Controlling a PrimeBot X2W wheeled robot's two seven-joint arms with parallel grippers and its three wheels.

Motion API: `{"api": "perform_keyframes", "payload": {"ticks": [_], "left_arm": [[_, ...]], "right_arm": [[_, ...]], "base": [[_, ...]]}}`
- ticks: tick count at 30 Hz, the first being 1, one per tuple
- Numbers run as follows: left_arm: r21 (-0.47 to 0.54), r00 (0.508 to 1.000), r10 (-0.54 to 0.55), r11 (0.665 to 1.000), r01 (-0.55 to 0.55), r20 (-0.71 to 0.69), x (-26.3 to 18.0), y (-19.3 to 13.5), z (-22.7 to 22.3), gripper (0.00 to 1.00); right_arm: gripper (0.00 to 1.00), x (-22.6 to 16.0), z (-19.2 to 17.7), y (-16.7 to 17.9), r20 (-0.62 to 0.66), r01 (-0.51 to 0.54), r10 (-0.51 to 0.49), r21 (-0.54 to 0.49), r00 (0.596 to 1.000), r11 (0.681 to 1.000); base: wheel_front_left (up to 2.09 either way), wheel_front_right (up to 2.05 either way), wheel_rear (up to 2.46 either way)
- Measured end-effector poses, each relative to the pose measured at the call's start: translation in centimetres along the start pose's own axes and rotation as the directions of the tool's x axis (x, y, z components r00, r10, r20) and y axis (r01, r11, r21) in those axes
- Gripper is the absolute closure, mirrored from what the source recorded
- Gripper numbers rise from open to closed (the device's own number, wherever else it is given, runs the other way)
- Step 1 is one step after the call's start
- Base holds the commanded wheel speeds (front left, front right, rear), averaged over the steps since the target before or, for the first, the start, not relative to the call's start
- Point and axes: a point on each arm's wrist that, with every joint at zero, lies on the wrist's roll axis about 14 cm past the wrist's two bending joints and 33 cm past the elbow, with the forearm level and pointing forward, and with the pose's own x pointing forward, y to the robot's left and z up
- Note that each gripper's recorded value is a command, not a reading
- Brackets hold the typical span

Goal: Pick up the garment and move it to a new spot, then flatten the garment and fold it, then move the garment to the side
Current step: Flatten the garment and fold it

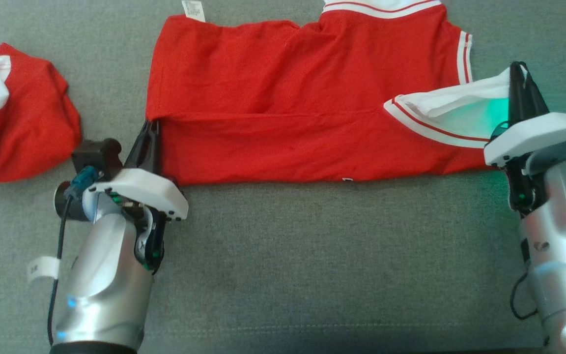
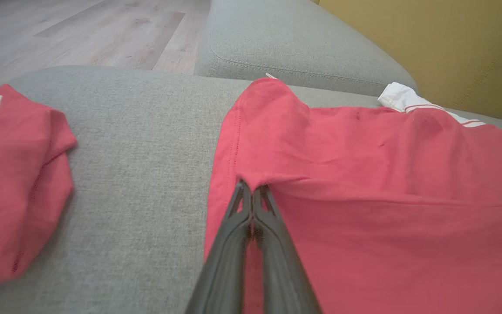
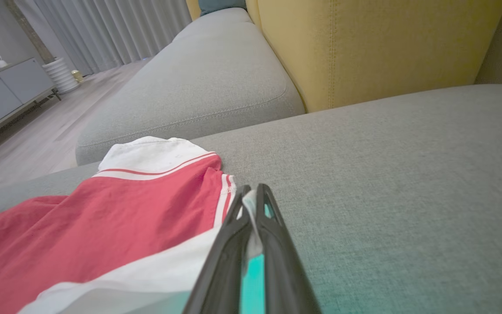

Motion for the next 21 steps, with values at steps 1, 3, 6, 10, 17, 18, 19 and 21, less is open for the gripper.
{"api": "perform_keyframes", "payload": {"ticks": [1, 3, 6, 10, 17, 18, 19, 21], "left_arm": [[-0.001, 1.0, -0.001, 1.0, 0.001, 0.003, 0.2, 0.0, 0.1, 1.0], [-0.003, 1.0, 0.001, 1.0, -0.001, 0.008, 0.5, 0.0, 0.2, 1.0], [-0.007, 1.0, 0.001, 1.0, -0.001, 0.012, 0.6, 0.0, 0.2, 0.0], [-0.029, 1.0, 0.005, 1.0, -0.005, 0.026, 0.2, -0.2, 0.4, 0.0], [-0.082, 1.0, 0.026, 0.996, -0.027, -0.017, -3.0, -0.7, -1.8, 0.0], [-0.089, 0.999, 0.025, 0.996, -0.028, -0.028, -3.4, -0.8, -2.2, 0.0], [-0.093, 0.999, 0.024, 0.995, -0.027, -0.04, -3.8, -1.0, -2.7, 0.0], [-0.098, 0.998, 0.02, 0.995, -0.026, -0.056, -4.4, -1.3, -3.2, 0.0]], "right_arm": [[1.0, 0.2, -0.2, 0.0, -0.005, 0.001, -0.001, -0.002, 1.0, 1.0], [1.0, 0.5, -0.7, 0.2, -0.012, -0.001, 0.001, -0.008, 1.0, 1.0], [0.0, 0.7, -0.7, -0.1, 0.007, 0.013, -0.013, 0.001, 1.0, 1.0], [0.0, 0.4, -0.7, -0.3, 0.029, 0.025, -0.026, 0.024, 0.999, 0.999], [0.0, -1.5, -0.8, -0.9, 0.064, 0.045, -0.05, 0.079, 0.997, 0.996], [0.0, -2.1, -1.6, -1.1, 0.048, 0.05, -0.055, 0.087, 0.997, 0.995], [0.0, -2.7, -2.6, -1.2, 0.026, 0.054, -0.057, 0.088, 0.998, 0.995], [0.0, -4.0, -4.6, -1.3, -0.021, 0.058, -0.057, 0.085, 0.998, 0.995]], "base": [[0.0, 0.0, 0.0], [0.0, 0.0, 0.0], [0.0, 0.0, 0.0], [0.0, 0.0, 0.0], [0.0, 0.0, 0.0], [0.0, 0.0, 0.0], [0.0, 0.0, 0.0], [0.0, 0.0, 0.0]]}}
